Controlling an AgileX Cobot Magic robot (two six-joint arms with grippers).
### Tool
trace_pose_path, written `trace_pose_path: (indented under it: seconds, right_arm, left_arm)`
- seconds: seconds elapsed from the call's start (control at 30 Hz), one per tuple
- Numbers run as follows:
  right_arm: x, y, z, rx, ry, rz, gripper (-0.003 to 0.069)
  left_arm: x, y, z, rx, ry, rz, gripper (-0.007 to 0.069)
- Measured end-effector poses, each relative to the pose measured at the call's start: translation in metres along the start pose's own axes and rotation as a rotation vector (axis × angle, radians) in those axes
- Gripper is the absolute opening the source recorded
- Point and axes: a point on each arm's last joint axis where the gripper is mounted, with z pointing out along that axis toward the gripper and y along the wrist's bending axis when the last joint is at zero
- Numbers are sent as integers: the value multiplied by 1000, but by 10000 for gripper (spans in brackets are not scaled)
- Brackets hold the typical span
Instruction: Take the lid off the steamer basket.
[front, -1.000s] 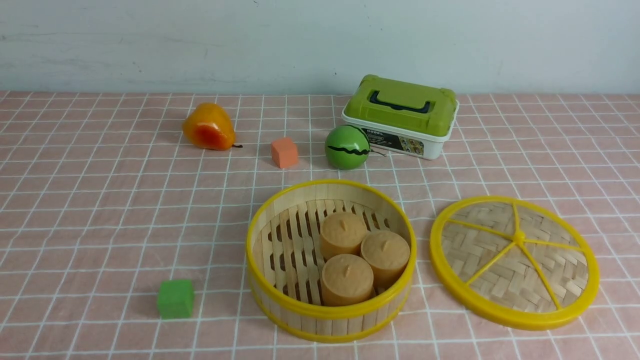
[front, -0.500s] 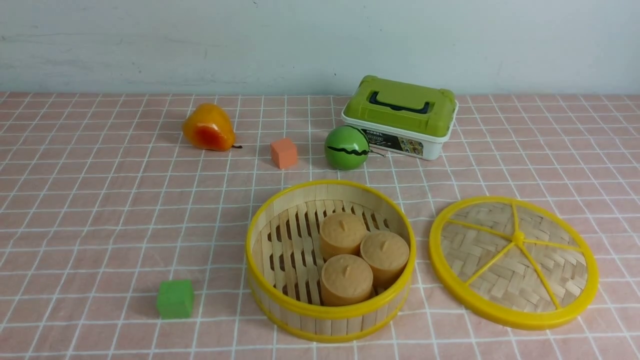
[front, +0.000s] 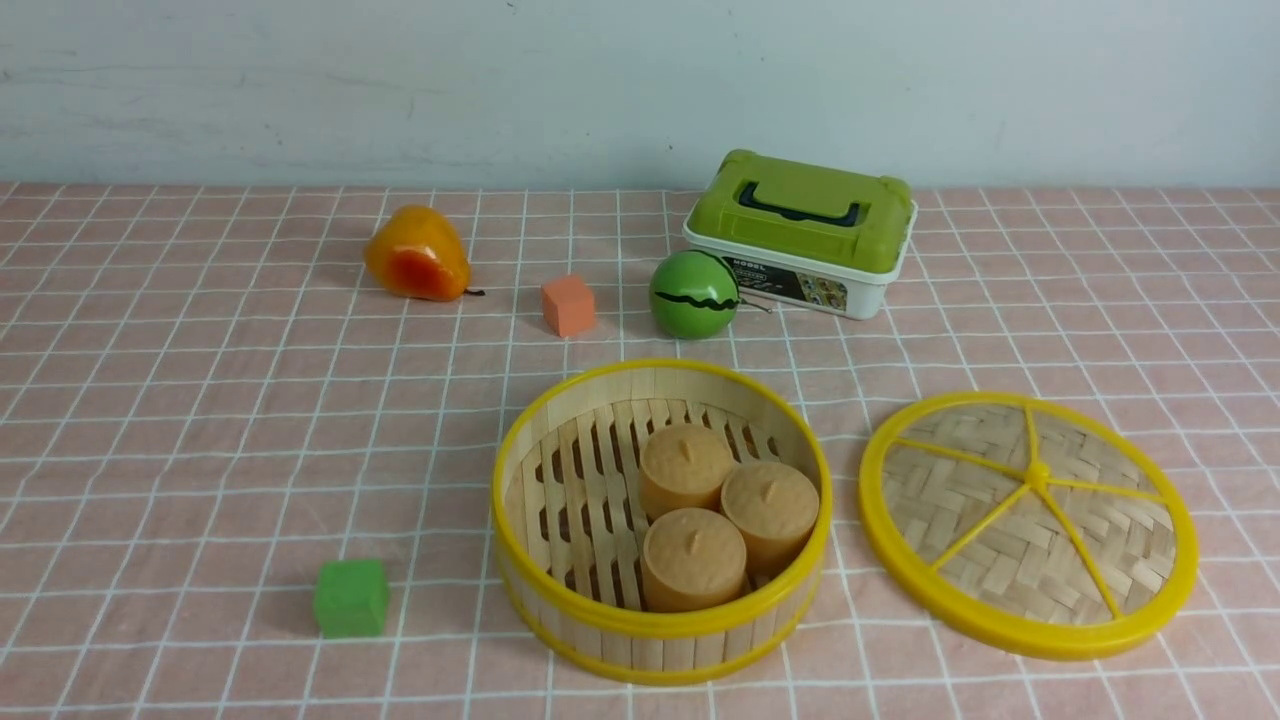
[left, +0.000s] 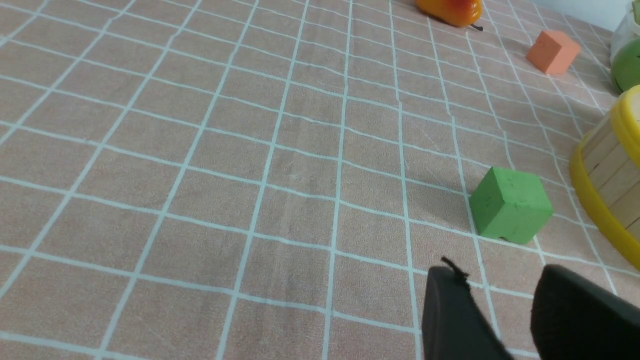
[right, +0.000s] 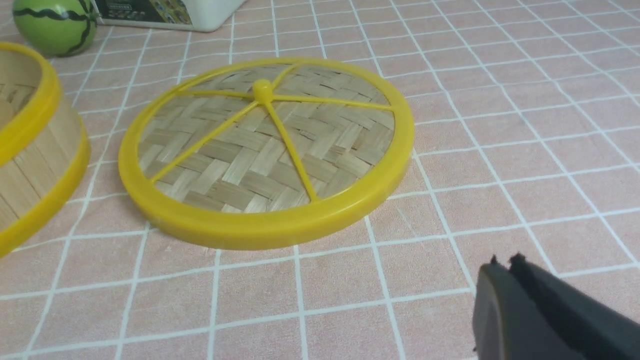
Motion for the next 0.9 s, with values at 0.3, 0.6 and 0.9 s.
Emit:
trace_pose_path:
  seconds: [0.3,0.6,0.9]
  right_arm:
    - [0,0,0,0,2,-3,-6]
    - [0,0,0,0,2,-3,7]
    - [0,0,0,0,2,-3,19]
  left_arm:
    - [0,0,0,0,0,0,239]
    - [0,0,0,0,0,0,239]
    - [0,0,0,0,0,0,239]
